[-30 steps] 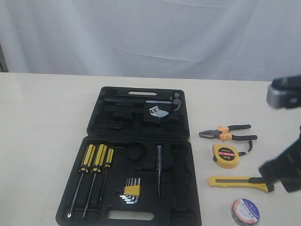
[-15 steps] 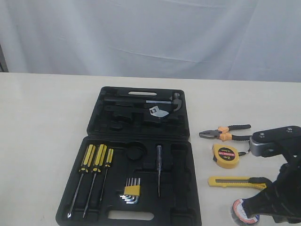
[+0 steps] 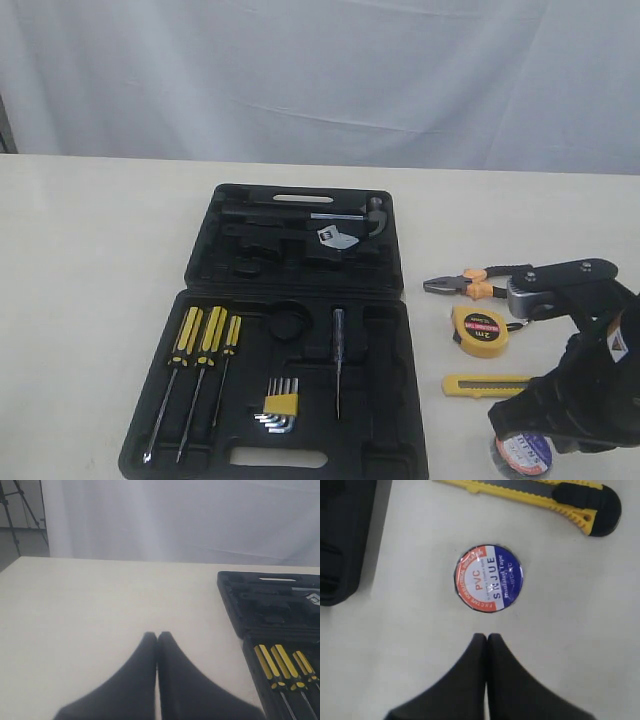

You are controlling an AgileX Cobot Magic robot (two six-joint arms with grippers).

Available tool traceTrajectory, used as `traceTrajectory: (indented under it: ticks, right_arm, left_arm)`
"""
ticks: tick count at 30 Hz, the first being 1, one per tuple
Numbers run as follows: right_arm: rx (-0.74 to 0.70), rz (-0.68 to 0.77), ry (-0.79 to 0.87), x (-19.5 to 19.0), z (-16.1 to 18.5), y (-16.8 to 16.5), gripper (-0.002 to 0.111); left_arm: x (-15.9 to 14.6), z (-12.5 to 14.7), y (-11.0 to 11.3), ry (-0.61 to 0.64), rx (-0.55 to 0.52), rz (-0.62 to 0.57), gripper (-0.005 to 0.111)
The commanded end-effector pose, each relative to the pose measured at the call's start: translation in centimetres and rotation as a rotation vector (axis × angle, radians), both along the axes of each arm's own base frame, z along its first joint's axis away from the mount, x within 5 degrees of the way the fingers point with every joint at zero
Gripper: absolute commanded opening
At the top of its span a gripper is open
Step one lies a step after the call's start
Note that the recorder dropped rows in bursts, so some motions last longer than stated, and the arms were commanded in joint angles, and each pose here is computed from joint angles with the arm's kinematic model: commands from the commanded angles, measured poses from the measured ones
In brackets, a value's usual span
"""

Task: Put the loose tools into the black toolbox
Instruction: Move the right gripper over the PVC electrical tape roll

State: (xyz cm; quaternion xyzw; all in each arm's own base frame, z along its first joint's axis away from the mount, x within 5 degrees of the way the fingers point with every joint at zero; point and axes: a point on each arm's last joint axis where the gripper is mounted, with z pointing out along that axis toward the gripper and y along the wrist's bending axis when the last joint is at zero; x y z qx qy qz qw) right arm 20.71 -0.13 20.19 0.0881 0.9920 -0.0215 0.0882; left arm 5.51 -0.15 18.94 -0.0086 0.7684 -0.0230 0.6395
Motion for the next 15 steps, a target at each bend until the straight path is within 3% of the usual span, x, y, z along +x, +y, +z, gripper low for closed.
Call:
traceTrajectory:
  ticks: [1, 3, 5, 11, 15]
  right_arm:
    - [0.000, -0.015, -0.013, 0.21, 0.16, 0.08, 0.000]
    - [0.000, -0.014, -0.016, 0.24, 0.16, 0.08, 0.000]
    - [-0.004, -0.010, -0.016, 0.24, 0.16, 0.05, 0.007]
    - [-0.005, -0.008, -0.025, 0.32, 0.18, 0.04, 0.055]
    - [-0.004, -0.007, -0.040, 0.45, 0.21, 0.06, 0.066]
  left_arm:
    - [-0.01, -0.06, -0.02, 0.000, -0.006, -0.002, 0.000]
    - [-0.01, -0.06, -0.02, 0.000, -0.006, -0.002, 0.000]
    - [-0.01, -0.06, -0.02, 0.000, -0.006, -0.002, 0.000]
    - [-0.01, -0.06, -0.02, 0.000, -0.003, -0.002, 0.000]
    - [-0.01, -0.06, -0.02, 0.000, -0.003, -0.002, 0.000]
